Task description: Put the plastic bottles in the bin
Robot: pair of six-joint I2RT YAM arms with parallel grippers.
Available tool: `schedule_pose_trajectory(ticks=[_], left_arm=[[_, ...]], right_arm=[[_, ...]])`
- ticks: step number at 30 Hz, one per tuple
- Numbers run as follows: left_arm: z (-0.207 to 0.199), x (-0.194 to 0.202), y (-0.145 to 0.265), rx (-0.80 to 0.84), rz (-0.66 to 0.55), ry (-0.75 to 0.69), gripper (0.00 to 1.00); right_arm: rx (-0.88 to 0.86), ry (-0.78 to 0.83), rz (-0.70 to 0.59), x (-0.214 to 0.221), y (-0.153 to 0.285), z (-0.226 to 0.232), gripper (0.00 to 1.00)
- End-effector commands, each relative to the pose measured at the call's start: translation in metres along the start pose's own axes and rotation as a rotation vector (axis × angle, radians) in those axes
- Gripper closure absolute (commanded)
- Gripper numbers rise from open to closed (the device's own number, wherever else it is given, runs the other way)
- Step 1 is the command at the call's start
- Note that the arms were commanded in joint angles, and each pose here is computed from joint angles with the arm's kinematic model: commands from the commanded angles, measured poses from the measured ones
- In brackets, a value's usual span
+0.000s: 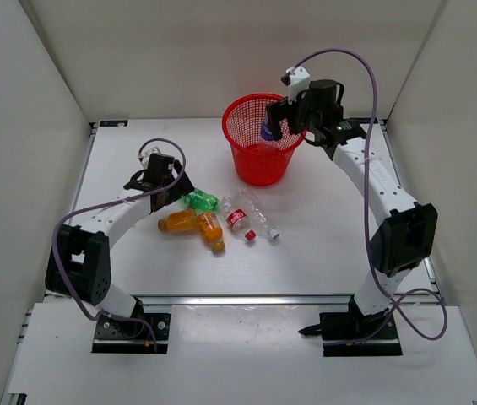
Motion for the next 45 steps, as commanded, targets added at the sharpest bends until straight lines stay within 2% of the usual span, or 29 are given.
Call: schedule_pose_trajectory(ticks=[1, 3, 4, 8, 16, 20, 24, 26, 28, 30, 35, 40, 44, 45], left_arm=[[-0.022, -0.017, -0.008, 0.079, -0.075, 0.088, 0.01], [-0.04, -0.017, -0.015, 0.106, -0.091, 0.084, 0.01], [-0.047, -0.016, -0.022, 0.099, -0.083, 0.072, 0.01], [-0.049, 0.002, -0.046, 0.052, 0.022, 0.024, 0.01], [-0.051, 0.015, -0.068, 0.034, 0.02, -0.012, 0.02], [-0.064, 0.02, -0.08, 0.042, 0.047, -0.031, 0.14], [-0.066, 0.011, -0.078, 0.049, 0.019, -0.037, 0.33], [-0.065, -0.004, -0.071, 0.066, -0.017, -0.008, 0.44], [-0.067, -0.021, -0.054, 0.077, -0.065, -0.003, 0.46], [-0.069, -0.048, -0.036, 0.069, -0.159, 0.002, 0.5], [-0.106, -0.108, 0.047, 0.235, -0.469, 0.003, 0.52], [-0.185, -0.148, 0.119, 0.463, -0.689, 0.024, 0.51], [-0.251, -0.157, 0.131, 0.606, -0.741, 0.026, 0.5], [-0.263, -0.153, 0.113, 0.602, -0.724, 0.026, 0.53]], right_arm=[[0.094, 0.023, -0.09, -0.025, 0.037, -0.002, 0.01], [0.12, -0.031, -0.103, -0.023, 0.059, 0.002, 0.01], [0.109, -0.053, -0.07, -0.006, 0.058, 0.007, 0.0], [0.137, -0.113, -0.053, 0.016, 0.091, 0.012, 0.01], [0.265, -0.296, -0.071, 0.047, 0.156, -0.007, 0.01], [0.346, -0.331, 0.004, 0.069, 0.179, -0.011, 0.01], [0.355, -0.372, 0.045, 0.093, 0.19, -0.006, 0.01], [0.358, -0.374, 0.069, 0.104, 0.197, -0.002, 0.01], [0.362, -0.37, 0.117, 0.119, 0.199, 0.003, 0.01], [0.397, -0.38, 0.182, 0.135, 0.203, 0.006, 0.0], [0.431, -0.437, 0.286, 0.171, 0.208, 0.011, 0.01], [0.373, -0.466, 0.229, 0.176, 0.21, 0.025, 0.01], [0.343, -0.457, 0.223, 0.176, 0.204, 0.04, 0.0], [0.351, -0.455, 0.225, 0.177, 0.204, 0.042, 0.01]])
Point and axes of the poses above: each gripper's point midway between its finger pads, its own y axis back along the fingers, its own z axis along the line the jaws close on, x = y × z, the point moved 4 cm from there along y, back along the fingers, and after that the axes turned 7 degrees about y, right-handed, at the moved point
